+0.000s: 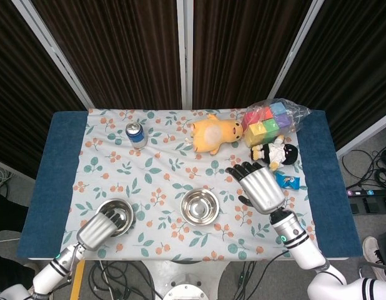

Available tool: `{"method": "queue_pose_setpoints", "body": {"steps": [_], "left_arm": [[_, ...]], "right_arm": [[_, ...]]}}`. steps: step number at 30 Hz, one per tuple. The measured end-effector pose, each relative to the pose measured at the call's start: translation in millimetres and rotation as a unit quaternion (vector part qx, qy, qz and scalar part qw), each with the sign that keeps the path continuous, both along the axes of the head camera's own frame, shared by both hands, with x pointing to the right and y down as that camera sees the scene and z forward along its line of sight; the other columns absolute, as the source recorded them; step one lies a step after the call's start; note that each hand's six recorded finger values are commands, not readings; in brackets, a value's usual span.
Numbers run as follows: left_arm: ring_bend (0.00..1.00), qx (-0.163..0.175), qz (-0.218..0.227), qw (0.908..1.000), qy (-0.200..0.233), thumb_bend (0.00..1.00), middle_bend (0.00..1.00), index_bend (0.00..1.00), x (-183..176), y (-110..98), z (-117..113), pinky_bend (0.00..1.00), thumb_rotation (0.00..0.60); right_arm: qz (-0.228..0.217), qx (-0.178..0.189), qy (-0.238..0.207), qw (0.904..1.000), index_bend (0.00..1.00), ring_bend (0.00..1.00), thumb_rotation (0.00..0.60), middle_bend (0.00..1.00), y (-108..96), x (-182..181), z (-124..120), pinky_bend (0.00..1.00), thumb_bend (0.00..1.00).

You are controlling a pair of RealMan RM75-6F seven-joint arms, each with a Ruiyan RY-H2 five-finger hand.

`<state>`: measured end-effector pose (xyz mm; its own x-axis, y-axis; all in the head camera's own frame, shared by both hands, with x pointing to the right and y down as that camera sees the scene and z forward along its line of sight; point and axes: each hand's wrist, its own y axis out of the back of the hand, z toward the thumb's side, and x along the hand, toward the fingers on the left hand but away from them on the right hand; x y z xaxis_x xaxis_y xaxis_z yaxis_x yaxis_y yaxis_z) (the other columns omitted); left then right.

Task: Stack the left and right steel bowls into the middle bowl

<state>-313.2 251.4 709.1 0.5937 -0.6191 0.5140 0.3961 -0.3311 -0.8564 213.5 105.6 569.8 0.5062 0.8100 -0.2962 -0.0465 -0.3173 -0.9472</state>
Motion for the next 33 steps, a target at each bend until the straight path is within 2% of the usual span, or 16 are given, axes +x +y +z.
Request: {"method": "queue_pose_setpoints", "body": {"steps": [11,26,33], "left_arm": [[0.57,0.016,0.013,0.9998,-0.003,0.32,0.67,0.66,2.1,-2.9,6.3,0.66,0.6],[0.61,0.036,0.014,0.9989,0.026,0.34,0.71,0.69,8.0,-9.4,-2.8,0.69,0.6],[0.61,0.049,0.027,0.9974,0.046,0.34,0.71,0.69,26.0,-23.9,-9.4,0.69,0.6]], "right_arm": [[0.004,-0.003,0.002,1.0,0.31,0.35,0.6,0.39,-2.7,4.0,2.6,0.5,0.0],[0.008,-0.005,0.004,0.9999,0.31,0.35,0.6,0.4,-3.3,8.2,5.0,0.5,0.0],[0.01,0.001,-0.003,1.0,0.31,0.35,0.6,0.4,-5.3,6.5,-0.1,0.5,0.0]]}}
